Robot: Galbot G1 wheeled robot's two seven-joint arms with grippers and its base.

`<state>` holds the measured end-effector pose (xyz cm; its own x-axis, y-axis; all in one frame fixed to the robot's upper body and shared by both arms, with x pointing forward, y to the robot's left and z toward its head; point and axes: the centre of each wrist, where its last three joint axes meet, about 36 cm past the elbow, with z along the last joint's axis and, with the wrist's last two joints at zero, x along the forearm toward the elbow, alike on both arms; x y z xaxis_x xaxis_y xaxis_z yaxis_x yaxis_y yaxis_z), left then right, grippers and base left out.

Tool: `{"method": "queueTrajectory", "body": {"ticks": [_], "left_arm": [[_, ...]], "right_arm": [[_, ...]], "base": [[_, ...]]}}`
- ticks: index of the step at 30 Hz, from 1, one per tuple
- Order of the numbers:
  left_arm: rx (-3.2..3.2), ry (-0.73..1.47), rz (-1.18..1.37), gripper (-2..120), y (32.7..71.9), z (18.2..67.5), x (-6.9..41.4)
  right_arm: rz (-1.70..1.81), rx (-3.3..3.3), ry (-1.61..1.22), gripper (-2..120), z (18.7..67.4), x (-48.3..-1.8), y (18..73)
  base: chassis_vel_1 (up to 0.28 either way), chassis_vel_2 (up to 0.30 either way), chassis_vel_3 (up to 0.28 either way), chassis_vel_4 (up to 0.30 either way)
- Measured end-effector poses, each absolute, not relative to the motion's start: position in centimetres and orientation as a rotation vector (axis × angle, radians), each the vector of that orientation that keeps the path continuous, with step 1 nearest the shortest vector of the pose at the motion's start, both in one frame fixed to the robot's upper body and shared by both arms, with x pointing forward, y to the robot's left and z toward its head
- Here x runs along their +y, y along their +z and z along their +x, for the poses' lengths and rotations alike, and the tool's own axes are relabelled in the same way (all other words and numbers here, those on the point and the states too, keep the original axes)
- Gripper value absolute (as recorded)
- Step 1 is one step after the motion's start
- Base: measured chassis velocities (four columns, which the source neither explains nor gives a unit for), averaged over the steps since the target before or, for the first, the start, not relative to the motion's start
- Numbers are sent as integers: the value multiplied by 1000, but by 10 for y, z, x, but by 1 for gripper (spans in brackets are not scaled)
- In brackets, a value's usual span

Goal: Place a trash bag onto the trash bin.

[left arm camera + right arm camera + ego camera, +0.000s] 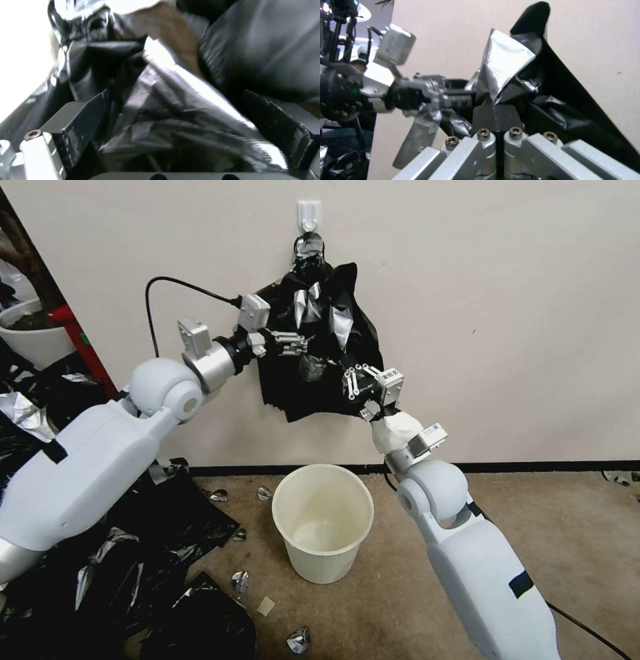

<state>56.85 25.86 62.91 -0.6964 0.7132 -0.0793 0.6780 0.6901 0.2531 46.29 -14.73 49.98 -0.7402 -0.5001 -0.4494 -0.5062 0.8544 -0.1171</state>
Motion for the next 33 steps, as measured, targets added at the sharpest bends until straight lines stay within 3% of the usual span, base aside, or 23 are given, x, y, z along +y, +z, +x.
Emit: {"method": "queueTrajectory", "body": {"ticks": [2,6,9,14,17,18,20,25,29,33], "left_arm": [[2735,320,1131,100,629,570,259],[2740,345,1133,87,632,572,258],[2755,357,1137,71,634,573,258],[2773,356,1142,59,633,572,257],[2792,328,1110,42,632,570,258],[2792,328,1110,42,632,570,258],[2807,292,1066,31,628,559,259],[2810,256,1031,19,624,547,261],[2815,168,991,1,603,517,263],[2814,81,958,0,580,484,265]], "right_arm": [[-738,2553,18,0,463,-147,500],[-738,2551,19,0,462,-146,500],[-735,2550,13,0,462,-148,501],[-731,2548,8,0,462,-150,501],[-720,2550,6,0,462,-152,501],[-720,2550,6,0,462,-152,501],[-684,2570,19,0,460,-154,499],[-648,2611,58,0,455,-152,497],[-600,2699,161,0,436,-146,489],[-584,2741,235,0,413,-140,478]], "base": [[0,0,0,0],[0,0,0,0],[0,0,0,0],[0,0,0,0],[0,0,0,0],[0,0,0,0],[0,0,0,0],[0,0,0,0],[0,0,0,0],[0,0,0,0]]}}
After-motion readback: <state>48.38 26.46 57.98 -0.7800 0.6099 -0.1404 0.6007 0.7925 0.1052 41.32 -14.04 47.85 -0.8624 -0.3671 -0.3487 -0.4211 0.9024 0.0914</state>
